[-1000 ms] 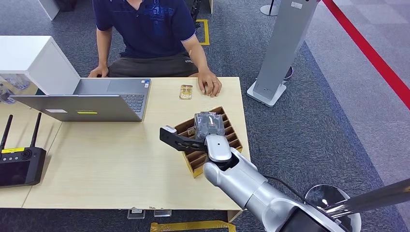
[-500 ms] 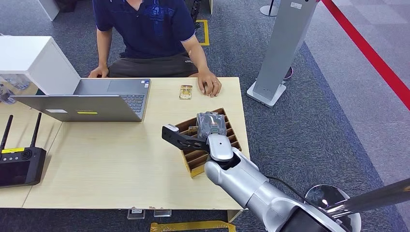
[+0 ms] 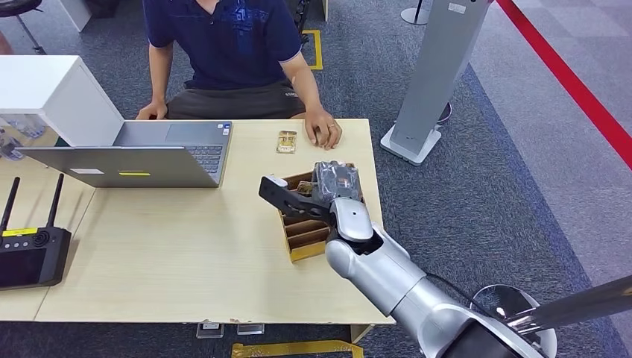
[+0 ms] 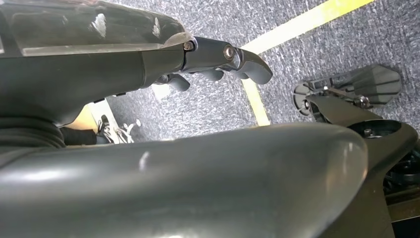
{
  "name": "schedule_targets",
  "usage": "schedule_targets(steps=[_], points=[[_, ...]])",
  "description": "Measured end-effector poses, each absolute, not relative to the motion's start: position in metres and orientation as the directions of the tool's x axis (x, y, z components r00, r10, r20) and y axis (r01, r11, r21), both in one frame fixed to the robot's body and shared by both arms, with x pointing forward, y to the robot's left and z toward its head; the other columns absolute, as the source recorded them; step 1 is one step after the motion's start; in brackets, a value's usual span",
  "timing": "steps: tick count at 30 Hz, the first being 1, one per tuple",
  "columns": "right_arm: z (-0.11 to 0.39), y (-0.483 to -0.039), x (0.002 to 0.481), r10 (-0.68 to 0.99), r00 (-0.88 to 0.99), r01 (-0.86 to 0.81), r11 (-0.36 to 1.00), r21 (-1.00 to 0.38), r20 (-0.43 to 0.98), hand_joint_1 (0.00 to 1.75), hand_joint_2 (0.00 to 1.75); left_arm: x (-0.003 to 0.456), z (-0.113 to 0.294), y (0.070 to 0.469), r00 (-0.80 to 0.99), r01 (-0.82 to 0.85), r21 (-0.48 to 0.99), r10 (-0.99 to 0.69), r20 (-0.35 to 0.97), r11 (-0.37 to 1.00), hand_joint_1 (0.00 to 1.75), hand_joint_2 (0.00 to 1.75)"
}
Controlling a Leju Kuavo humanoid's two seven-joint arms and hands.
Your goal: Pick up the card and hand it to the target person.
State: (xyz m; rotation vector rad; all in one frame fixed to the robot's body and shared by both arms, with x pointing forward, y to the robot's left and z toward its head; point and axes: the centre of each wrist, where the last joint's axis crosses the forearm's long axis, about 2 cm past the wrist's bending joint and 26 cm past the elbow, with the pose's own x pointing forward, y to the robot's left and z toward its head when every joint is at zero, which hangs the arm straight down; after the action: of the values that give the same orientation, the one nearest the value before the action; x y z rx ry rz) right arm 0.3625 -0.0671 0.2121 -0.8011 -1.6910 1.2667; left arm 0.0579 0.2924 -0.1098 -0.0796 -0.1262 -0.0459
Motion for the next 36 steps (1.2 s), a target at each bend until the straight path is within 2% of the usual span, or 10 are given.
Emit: schedule_targets(steps=[10,16,22,33,36], points=[[0.295,-0.092,0.361,0.810,-0.490,0.174,0.454,-0.874,0.323,1.55,1.75,0.057,-0.110,0.292,0.991,0.038,-0.077,-0.028,0.132,0.996,0.00,0.00],[0.317,-0.093,0.372,0.767,-0.556,0.201,0.498,-0.844,0.320,1.55,1.75,0.059,-0.110,0.292,0.991,0.040,-0.077,-0.030,0.134,0.996,0.00,0.00],[0.306,-0.075,0.400,0.750,-0.578,0.174,0.498,-0.850,0.321,1.55,1.75,0.069,-0.108,0.292,0.990,0.050,-0.080,-0.038,0.139,0.996,0.00,0.00],[0.273,-0.060,0.417,0.809,-0.503,0.106,0.406,-0.908,0.303,1.55,1.75,0.068,-0.108,0.292,0.991,0.057,-0.079,-0.047,0.126,0.995,0.00,0.00],[0.267,-0.061,0.419,0.823,-0.487,0.092,0.383,-0.919,0.294,0.39,1.75,0.068,-0.108,0.292,0.991,0.060,-0.084,-0.049,0.123,0.995,0.00,0.00]])
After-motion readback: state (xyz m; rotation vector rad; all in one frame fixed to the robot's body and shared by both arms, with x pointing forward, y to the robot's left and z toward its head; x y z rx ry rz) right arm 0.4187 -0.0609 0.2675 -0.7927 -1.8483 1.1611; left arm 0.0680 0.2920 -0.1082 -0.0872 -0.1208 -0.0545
